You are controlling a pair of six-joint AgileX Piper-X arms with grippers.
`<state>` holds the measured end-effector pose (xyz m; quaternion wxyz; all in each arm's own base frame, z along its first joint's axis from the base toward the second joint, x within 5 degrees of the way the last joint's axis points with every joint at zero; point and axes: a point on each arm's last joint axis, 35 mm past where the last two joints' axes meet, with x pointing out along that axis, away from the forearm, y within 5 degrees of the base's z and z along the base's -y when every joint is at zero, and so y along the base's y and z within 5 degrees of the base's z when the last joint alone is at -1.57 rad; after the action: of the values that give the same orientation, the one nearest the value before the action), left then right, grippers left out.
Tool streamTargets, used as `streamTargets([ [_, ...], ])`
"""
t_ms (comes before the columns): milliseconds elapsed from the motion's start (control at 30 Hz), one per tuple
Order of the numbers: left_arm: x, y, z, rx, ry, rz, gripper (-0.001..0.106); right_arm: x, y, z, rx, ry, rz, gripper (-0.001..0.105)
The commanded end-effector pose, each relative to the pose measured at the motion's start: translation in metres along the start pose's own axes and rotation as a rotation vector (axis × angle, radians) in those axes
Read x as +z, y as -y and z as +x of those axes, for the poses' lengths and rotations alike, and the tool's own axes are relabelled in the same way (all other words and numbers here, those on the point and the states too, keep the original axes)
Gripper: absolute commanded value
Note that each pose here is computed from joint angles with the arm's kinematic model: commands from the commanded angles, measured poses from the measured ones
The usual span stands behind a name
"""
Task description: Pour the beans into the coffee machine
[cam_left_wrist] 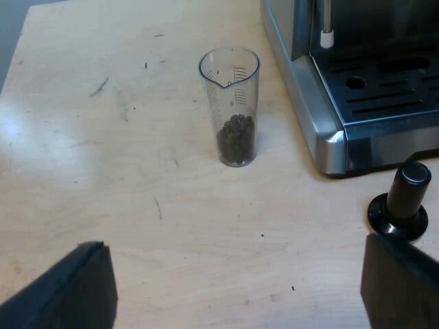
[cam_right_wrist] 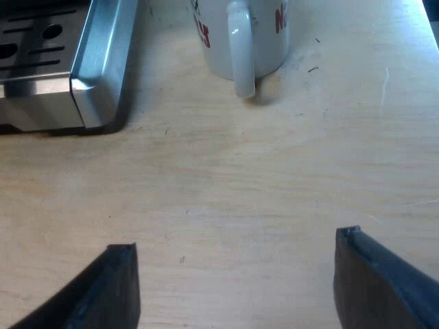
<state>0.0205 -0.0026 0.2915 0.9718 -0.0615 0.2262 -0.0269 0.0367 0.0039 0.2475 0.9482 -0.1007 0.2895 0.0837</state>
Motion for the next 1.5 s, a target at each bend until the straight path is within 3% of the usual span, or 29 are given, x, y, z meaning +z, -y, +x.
streamTargets([
  [33,0.002,0.000,0.002,-0.001,-0.007,-0.002,0.075,0.002,0.000,0.000,0.002,0.005,-0.003,0.062],
  [300,0.002,0.000,0.002,-0.001,-0.007,-0.015,0.075,0.002,0.000,0.000,0.002,0.005,-0.003,0.062],
  [467,0.004,0.001,-0.001,-0.004,0.001,-0.036,0.075,0.007,-0.002,-0.007,0.067,0.039,-0.005,0.062],
  [600,0.010,0.002,-0.009,-0.009,0.034,-0.036,0.075,0.015,0.000,-0.017,0.064,0.071,-0.010,0.062],
  [733,0.023,0.004,-0.019,-0.013,0.063,-0.035,0.075,0.028,0.001,-0.024,0.090,0.083,-0.040,0.062],
  [933,0.040,0.006,-0.017,-0.009,0.035,-0.036,0.075,0.050,0.003,-0.032,0.150,0.102,-0.065,0.062],
  [1133,0.045,0.006,-0.008,-0.010,-0.009,-0.039,0.075,0.072,0.004,-0.039,0.239,0.126,-0.092,0.062],
  [1333,0.052,0.008,-0.002,-0.054,0.015,-0.037,0.075,0.091,0.003,-0.040,0.358,0.171,-0.129,0.062],
  [1500,0.055,0.008,0.005,-0.052,-0.013,-0.039,0.075,0.104,0.001,-0.038,0.414,0.222,-0.165,0.062],
])
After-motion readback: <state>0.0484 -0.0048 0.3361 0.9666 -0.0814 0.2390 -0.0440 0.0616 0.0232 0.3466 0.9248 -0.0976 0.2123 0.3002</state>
